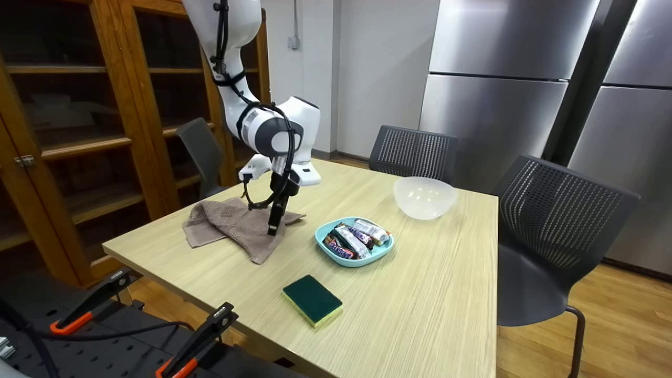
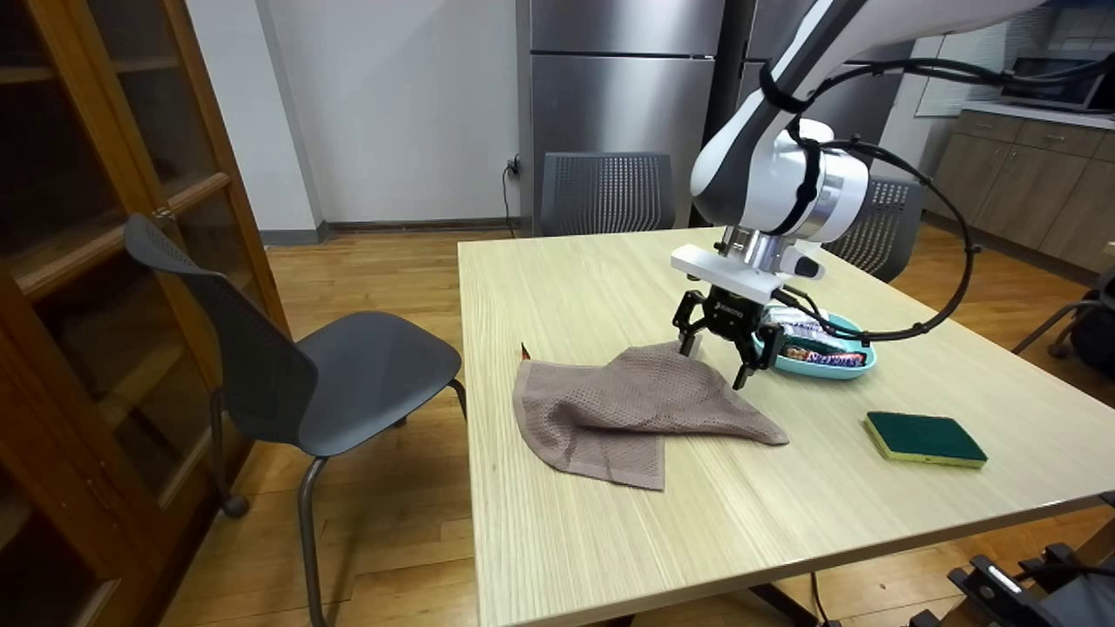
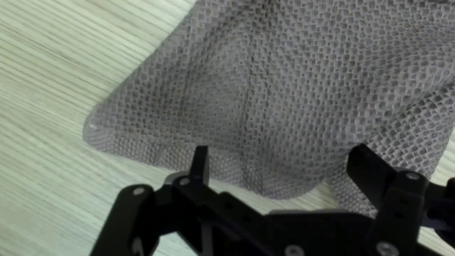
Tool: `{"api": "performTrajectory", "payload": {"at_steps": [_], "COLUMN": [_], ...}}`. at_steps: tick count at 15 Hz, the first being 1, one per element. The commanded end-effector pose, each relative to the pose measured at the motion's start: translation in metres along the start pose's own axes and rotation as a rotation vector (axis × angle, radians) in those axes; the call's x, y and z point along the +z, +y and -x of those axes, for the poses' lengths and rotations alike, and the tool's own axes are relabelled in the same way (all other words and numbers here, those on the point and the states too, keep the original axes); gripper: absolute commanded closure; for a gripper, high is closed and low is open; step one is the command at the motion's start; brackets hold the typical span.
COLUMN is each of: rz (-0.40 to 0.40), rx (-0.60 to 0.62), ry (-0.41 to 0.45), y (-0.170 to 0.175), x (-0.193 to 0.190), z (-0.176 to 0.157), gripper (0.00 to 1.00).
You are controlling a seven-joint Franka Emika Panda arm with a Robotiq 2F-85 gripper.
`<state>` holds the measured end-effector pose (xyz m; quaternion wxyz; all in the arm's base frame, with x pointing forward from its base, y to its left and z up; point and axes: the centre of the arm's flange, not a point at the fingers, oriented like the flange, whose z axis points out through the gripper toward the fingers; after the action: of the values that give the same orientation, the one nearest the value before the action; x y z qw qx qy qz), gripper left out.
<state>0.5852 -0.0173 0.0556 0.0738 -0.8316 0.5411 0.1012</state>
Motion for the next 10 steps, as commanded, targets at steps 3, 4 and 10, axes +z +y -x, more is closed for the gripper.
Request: {"api": "performTrajectory", "payload": {"at_steps": [3, 4, 10], "rz": [-0.054, -0.062, -0.089], "rx": [0.002, 0.002, -0.021], "ry": [-0.025, -0.023, -0.025], "y": [0.0007, 0.0012, 0.0038], "x": [-0.0059, -0.0063, -0.0097], "z": [-0.0008, -0.0008, -0.0017], "gripper": [0.35, 0.42, 0.89]}}
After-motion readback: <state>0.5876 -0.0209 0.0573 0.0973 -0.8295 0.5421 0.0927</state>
